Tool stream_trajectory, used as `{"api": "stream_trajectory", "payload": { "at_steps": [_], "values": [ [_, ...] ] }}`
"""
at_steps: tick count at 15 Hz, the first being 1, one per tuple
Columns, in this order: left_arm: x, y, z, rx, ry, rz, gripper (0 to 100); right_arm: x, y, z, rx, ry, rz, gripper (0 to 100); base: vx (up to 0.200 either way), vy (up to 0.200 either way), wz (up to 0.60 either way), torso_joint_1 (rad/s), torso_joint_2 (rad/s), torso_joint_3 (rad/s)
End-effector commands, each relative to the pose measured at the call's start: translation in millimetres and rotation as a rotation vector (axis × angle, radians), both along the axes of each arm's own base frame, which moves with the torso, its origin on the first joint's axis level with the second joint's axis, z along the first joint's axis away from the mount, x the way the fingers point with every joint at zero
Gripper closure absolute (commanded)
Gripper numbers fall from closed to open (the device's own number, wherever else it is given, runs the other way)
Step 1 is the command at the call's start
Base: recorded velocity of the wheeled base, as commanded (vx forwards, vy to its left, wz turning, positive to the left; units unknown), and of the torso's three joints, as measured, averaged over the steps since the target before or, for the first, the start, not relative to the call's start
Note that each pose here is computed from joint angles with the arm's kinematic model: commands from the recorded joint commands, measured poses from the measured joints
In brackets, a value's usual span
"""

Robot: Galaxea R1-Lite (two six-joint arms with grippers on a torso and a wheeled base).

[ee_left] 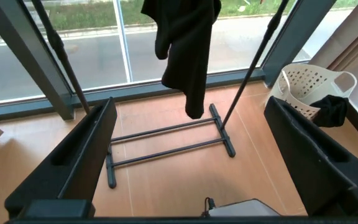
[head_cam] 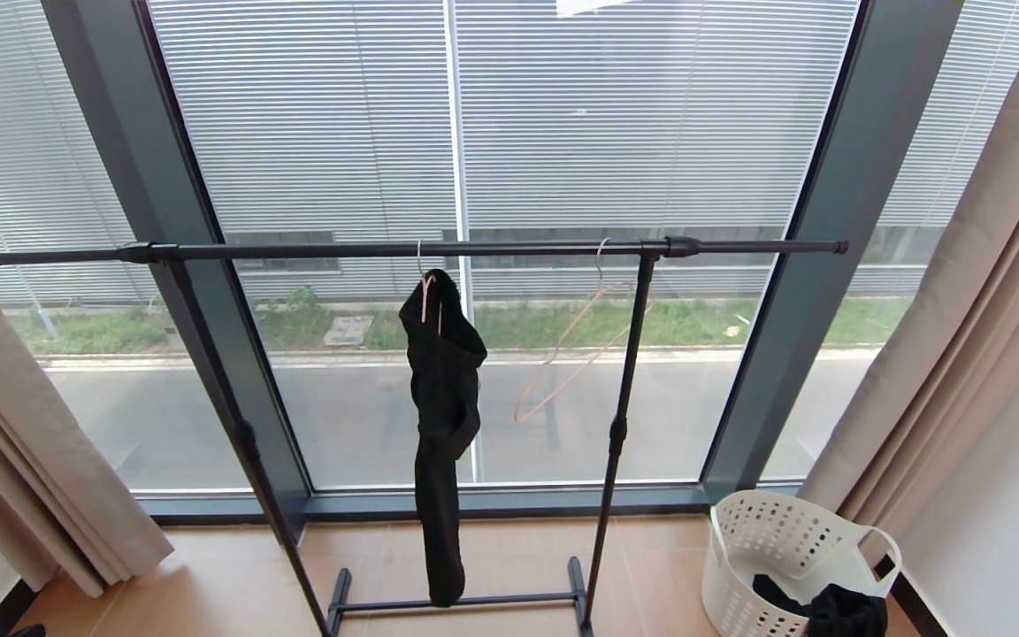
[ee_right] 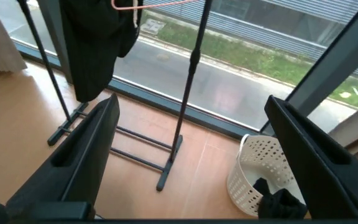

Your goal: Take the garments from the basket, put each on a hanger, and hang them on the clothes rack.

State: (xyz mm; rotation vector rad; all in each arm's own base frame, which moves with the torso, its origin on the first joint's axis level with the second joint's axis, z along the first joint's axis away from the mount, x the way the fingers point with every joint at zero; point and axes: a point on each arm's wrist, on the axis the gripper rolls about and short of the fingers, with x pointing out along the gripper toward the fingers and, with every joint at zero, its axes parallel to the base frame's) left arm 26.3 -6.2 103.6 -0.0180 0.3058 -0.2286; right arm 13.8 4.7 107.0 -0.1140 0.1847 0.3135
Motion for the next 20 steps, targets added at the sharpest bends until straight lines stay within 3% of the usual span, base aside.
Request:
{"api": "stream_trajectory", "payload": {
  "at_steps": [1, 4, 7, 8, 11, 12, 14, 16, 20],
  "values": [
    [-23.4, 4.9, -14.6, -0.017, -0.077, 0.001, 0, -17.2, -5.7, -14.1, 0.024, -0.117, -0.087, 0, 0.000, 0.000, 0.00, 0.000, 0.00, 0.000],
    [-33.3, 6.9, -19.1, -0.040, -0.120, 0.009, 0, -20.9, -6.1, -17.1, 0.049, -0.122, -0.152, 0, 0.000, 0.000, 0.00, 0.000, 0.00, 0.000],
    [-32.4, 6.6, -19.1, -0.041, -0.108, 0.055, 0, -25.0, -5.7, -19.4, 0.043, -0.150, -0.297, 0, 0.000, 0.000, 0.00, 0.000, 0.00, 0.000],
    [-33.0, 6.3, -19.6, -0.035, -0.116, 0.130, 0, -29.2, -4.9, -20.2, 0.047, -0.197, -0.355, 0, 0.000, 0.000, 0.00, 0.000, 0.00, 0.000],
    [-35.7, 4.9, -19.5, -0.034, -0.151, 0.257, 0, -30.3, -4.7, -20.4, 0.051, -0.211, -0.344, 0, 0.000, 0.000, 0.00, 0.000, 0.00, 0.000],
    [-39.7, 4.0, -19.3, -0.053, -0.196, 0.209, 0, -30.3, -4.7, -20.4, 0.051, -0.210, -0.328, 0, 0.000, 0.000, 0.00, 0.000, 0.00, 0.000],
    [-45.6, 3.0, -17.6, -0.182, -0.221, 0.054, 0, -30.5, -5.1, -20.4, 0.055, -0.211, -0.306, 0, 0.000, 0.000, 0.00, 0.000, 0.00, 0.000],
    [-46.0, 3.1, -17.0, -0.221, -0.214, 0.060, 0, -31.3, -5.2, -20.6, 0.056, -0.220, -0.308, 0, 0.000, 0.000, 0.00, 0.000, 0.00, 0.000],
    [-44.7, 4.4, -21.4, -0.088, -0.179, 0.117, 0, -32.6, -5.2, -20.9, 0.058, -0.236, -0.317, 0, 0.000, 0.000, 0.00, 0.000, 0.00, 0.000]
  ]
}}
